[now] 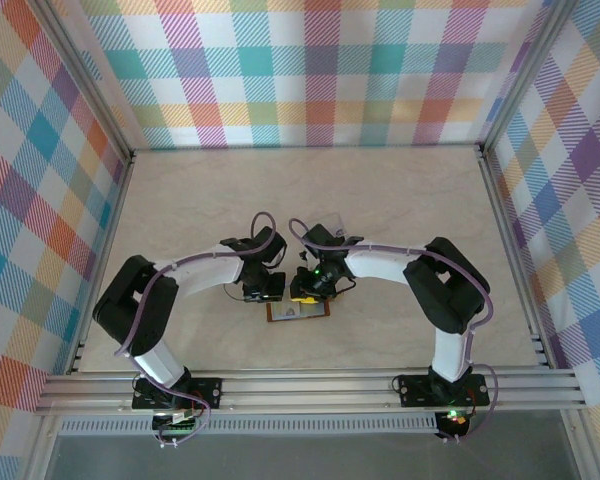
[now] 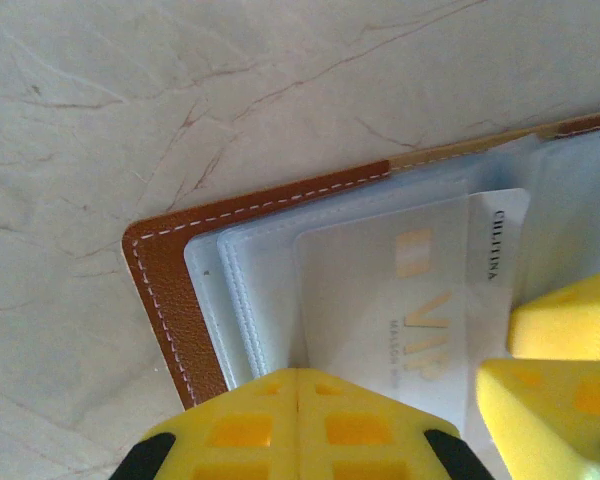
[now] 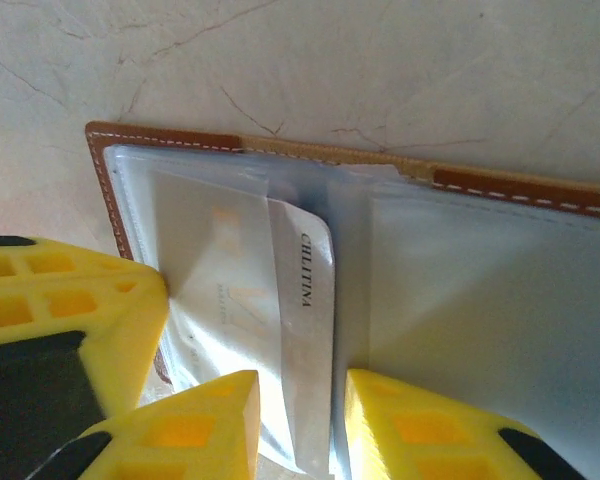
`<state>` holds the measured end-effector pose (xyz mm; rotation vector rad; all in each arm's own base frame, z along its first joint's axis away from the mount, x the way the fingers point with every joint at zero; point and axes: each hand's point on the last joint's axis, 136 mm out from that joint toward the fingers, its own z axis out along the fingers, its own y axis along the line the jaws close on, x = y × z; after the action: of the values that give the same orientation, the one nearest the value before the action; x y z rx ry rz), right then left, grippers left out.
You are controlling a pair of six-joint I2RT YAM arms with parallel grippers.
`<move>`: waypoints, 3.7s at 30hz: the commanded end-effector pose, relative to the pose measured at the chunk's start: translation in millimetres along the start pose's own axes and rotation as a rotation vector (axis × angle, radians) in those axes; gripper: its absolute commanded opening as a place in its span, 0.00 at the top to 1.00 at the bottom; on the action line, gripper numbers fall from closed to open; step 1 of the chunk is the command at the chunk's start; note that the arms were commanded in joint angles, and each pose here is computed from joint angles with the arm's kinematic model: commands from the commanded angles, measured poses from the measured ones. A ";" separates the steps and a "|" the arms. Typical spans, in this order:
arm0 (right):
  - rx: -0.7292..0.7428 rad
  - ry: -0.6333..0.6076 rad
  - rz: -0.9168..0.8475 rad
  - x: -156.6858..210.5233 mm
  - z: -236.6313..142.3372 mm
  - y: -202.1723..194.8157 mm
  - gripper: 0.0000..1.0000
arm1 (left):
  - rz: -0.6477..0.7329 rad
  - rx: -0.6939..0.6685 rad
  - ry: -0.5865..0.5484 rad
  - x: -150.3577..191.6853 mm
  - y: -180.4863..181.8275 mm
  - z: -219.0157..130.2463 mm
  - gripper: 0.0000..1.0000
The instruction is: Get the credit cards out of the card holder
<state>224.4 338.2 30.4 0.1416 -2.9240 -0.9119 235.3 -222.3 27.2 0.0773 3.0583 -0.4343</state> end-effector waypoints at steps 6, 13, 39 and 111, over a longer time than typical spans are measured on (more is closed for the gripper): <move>-0.154 0.020 0.040 0.8 3.5 7.5 0.74 | 0.021 -0.061 0.066 15.8 13.1 14.3 0.95; -0.321 -0.017 0.037 -1.5 -6.5 23.9 0.84 | 0.015 -0.075 0.074 18.8 17.4 16.8 0.95; 0.047 -0.201 -0.208 -12.1 -96.5 -7.1 1.00 | 0.064 -0.020 -0.110 -14.5 -5.5 -31.2 0.91; 0.261 0.026 -1.855 -127.0 -137.9 -8.5 1.00 | 0.014 -0.038 -0.162 -13.6 24.2 -49.6 0.90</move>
<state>368.4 266.5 136.4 2.8377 -2.1777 -0.3700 255.0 -194.5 70.8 0.0572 2.8831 -0.3857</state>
